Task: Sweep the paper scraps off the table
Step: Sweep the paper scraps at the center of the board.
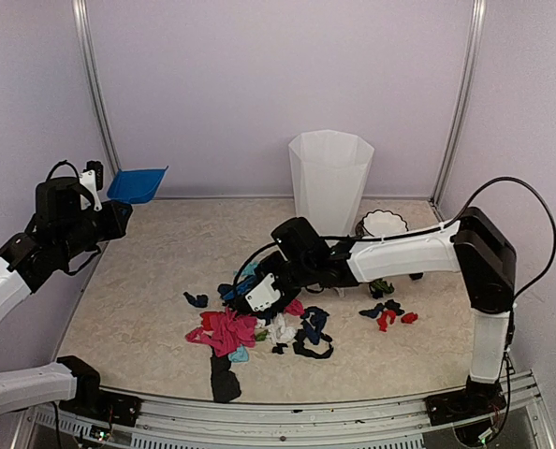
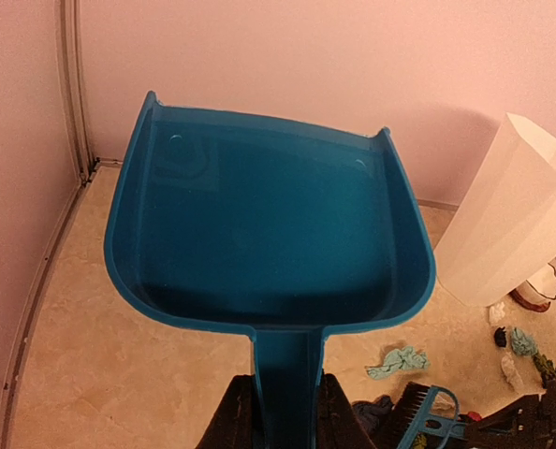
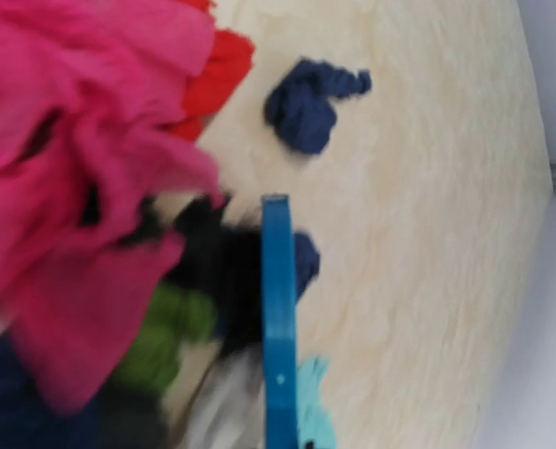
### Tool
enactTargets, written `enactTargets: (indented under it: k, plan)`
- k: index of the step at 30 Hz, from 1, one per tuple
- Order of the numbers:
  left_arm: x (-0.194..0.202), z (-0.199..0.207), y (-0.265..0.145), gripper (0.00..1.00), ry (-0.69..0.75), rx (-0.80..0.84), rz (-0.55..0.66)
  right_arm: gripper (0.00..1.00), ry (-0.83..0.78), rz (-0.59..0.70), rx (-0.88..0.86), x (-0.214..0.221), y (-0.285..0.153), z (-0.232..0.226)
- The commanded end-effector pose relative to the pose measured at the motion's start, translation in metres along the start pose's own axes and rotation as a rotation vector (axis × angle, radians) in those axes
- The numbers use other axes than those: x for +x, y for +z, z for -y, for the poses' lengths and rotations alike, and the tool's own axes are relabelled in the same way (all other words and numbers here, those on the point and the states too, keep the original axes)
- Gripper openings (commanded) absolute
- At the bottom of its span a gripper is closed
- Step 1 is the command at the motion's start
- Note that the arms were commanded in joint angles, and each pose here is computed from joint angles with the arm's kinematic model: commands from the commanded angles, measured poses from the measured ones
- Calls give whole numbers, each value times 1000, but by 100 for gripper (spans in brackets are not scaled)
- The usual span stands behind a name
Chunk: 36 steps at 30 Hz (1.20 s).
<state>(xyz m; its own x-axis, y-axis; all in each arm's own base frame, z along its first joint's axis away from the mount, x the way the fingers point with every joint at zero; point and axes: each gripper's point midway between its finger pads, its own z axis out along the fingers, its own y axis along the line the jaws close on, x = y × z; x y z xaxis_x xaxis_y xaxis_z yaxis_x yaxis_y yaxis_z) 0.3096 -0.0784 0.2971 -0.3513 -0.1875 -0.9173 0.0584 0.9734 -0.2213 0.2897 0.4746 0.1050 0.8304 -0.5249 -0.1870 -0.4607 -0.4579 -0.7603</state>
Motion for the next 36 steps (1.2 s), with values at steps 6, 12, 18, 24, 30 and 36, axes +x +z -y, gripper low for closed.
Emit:
enactTargets:
  k: [6, 12, 18, 24, 30, 36]
  plan:
    - [-1, 3, 2, 0, -7, 22, 8, 0, 299, -153, 273, 18, -120, 66]
    - [-4, 7, -1, 0, -11, 48, 14, 0, 622, -275, 325, 50, -177, 48]
    - [-7, 12, -5, 0, -18, 80, 27, 0, 871, -492, 350, 102, -213, 6]
    - [-6, 14, -6, 0, -17, 94, 21, 0, 941, -633, 409, 142, -218, -23]
    - [-4, 13, -4, 0, -15, 87, 12, 0, 892, -737, 389, 173, -201, -37]
    - [-3, 13, -4, 0, -14, 87, 9, 0, 842, -793, 390, 198, -182, -40]
